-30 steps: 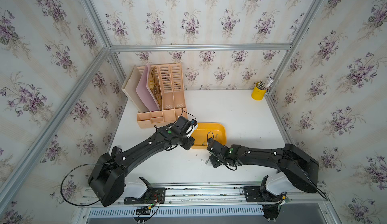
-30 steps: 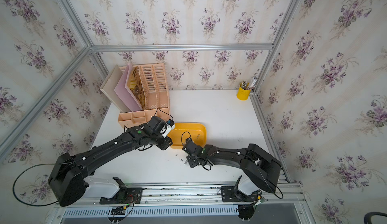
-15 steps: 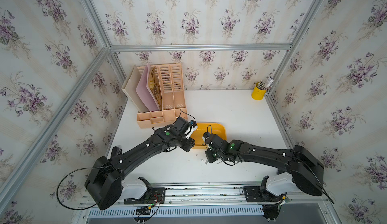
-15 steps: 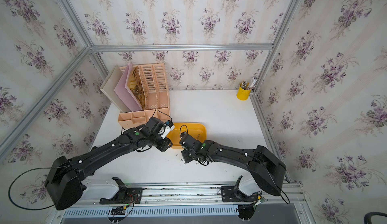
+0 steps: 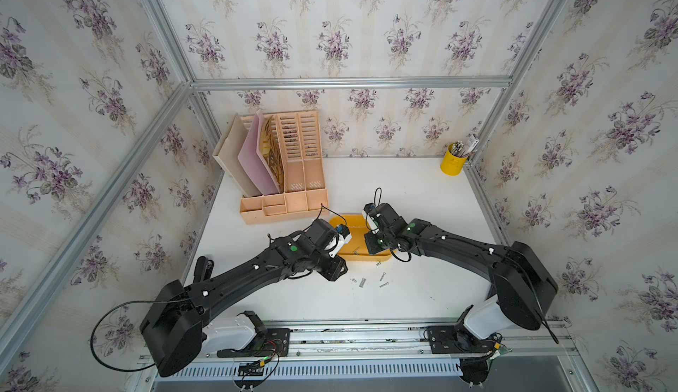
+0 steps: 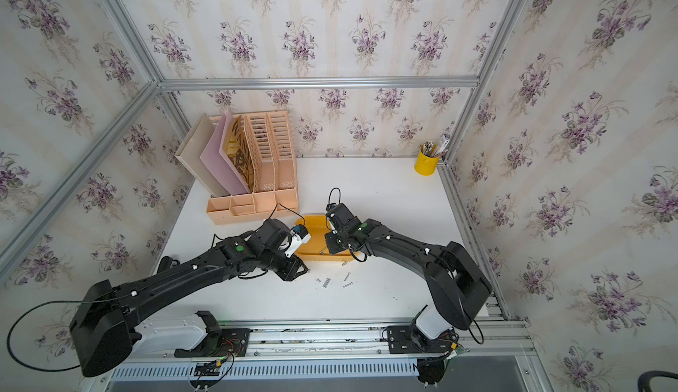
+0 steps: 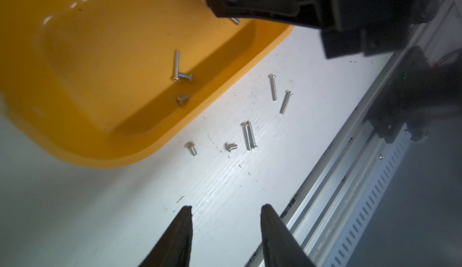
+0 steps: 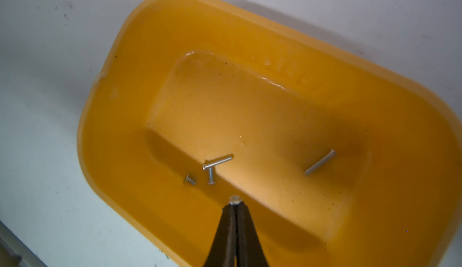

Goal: Put the screws on the desktop into the storage box
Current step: Place the screw in the storage box.

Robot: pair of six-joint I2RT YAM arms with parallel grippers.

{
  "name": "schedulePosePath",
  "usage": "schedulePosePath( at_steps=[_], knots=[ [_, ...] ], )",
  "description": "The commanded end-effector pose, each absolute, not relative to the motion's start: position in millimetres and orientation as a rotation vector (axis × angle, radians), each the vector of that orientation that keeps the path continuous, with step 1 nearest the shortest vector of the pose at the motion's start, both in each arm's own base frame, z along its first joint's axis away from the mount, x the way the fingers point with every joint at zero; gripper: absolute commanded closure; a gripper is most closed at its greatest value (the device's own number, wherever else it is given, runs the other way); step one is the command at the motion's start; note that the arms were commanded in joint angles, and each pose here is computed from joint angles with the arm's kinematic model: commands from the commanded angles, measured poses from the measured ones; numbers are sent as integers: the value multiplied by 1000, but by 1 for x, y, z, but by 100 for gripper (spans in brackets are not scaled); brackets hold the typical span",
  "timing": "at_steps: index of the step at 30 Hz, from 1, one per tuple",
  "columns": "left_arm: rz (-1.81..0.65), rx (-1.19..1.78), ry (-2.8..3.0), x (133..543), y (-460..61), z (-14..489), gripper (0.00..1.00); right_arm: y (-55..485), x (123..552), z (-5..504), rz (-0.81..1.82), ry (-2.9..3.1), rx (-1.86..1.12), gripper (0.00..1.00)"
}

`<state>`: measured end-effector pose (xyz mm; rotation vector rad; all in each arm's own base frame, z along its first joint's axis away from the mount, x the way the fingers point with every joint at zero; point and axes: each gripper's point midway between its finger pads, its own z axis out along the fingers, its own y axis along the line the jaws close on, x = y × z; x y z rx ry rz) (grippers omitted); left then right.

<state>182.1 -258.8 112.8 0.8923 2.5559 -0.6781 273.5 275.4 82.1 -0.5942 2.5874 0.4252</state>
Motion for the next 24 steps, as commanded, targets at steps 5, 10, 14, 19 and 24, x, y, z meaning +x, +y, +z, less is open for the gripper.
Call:
schedulePosePath(
  at_steps=[5, 10, 14, 19, 24],
  knots=[
    [-694, 909, 2558, 165, -292, 103, 52, 277, 285, 66, 425, 2595, -623, 88],
    [-579, 952, 2595, 163, -303, 77, 56, 276, 285, 59, 421, 2605, -633, 84],
    [-546, 975, 2596, 164, -314, 64, 63, 274, 286, 63, 417, 2588, -629, 81],
    [-431, 972, 2579, 177, -313, 57, 66, 272, 284, 72, 425, 2563, -617, 81],
    [-429, 1009, 2578, 180, -322, 52, 68, 265, 282, 80, 411, 2549, -602, 81]
  ],
)
